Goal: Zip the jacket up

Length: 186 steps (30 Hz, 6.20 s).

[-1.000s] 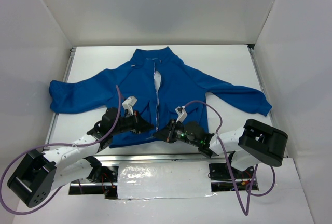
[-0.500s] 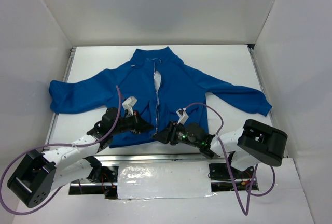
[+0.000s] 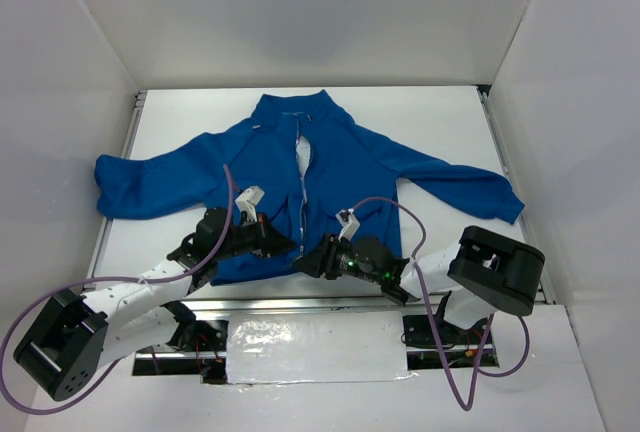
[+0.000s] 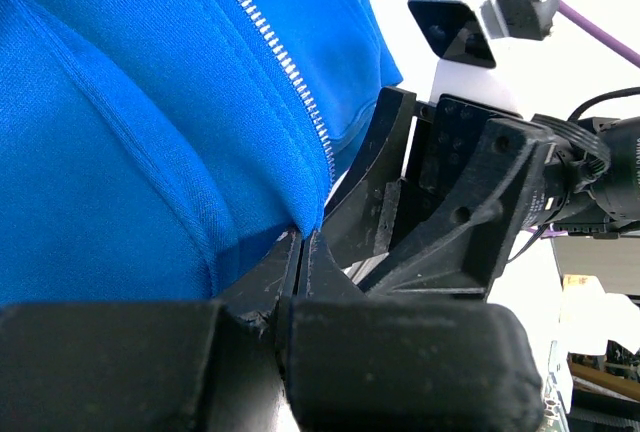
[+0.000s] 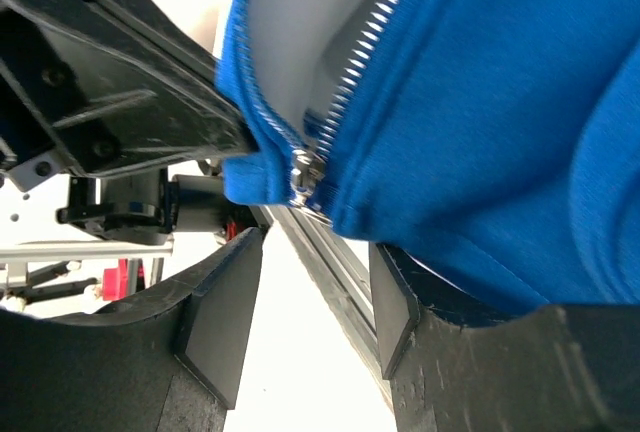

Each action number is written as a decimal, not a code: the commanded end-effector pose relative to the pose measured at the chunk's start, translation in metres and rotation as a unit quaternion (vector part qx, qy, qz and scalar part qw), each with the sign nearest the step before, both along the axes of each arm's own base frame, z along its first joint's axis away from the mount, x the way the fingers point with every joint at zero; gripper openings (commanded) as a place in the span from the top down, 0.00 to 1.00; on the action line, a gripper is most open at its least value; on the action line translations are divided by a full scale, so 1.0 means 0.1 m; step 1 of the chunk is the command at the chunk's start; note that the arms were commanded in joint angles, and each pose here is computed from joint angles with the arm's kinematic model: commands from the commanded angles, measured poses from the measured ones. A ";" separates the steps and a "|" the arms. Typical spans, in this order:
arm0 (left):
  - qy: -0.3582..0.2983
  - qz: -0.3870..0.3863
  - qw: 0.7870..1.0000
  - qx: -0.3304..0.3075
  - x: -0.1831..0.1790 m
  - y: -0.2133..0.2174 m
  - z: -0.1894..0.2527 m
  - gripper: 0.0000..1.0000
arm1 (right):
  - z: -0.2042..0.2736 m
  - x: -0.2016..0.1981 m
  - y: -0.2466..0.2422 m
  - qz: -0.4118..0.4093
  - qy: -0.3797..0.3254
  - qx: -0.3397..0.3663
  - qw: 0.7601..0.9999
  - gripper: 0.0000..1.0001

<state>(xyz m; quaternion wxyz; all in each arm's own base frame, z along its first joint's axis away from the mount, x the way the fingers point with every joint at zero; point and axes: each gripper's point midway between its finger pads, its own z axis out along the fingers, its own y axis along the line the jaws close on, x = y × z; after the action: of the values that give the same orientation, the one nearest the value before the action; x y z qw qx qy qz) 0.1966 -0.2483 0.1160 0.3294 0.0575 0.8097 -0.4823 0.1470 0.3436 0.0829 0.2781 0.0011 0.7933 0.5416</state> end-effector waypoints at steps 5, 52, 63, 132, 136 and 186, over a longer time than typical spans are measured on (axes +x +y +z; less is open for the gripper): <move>-0.038 -0.022 0.998 -0.040 0.01 -0.11 0.29 1.00 | 0.27 0.08 0.16 0.005 -0.044 0.039 0.998 0.49; -0.036 -0.028 0.998 -0.033 0.02 -0.13 0.29 1.00 | 0.45 0.14 -0.01 -0.033 -0.071 0.076 0.994 0.66; -0.035 -0.027 0.999 -0.032 0.01 -0.13 0.27 1.00 | 0.48 0.14 -0.03 -0.039 -0.071 0.083 0.993 0.66; -0.073 -0.082 0.993 0.047 -0.09 -0.17 0.01 1.00 | 0.41 0.38 0.03 0.023 0.317 0.149 0.936 1.00; -0.075 -0.091 0.992 0.044 -0.11 -0.20 0.02 1.00 | 0.33 0.52 -0.04 -0.032 0.340 0.100 0.935 1.00; -0.068 -0.135 0.983 0.104 -0.36 -0.49 -0.23 1.00 | 1.01 0.89 -0.26 -0.079 0.299 0.190 0.932 1.00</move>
<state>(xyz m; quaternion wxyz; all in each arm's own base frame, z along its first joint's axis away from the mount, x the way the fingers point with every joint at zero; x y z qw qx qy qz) 0.1917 -0.2927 0.1061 0.3639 0.1857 0.8115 -0.4178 0.1990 0.3060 0.1286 -0.0092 0.3037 0.7658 0.5667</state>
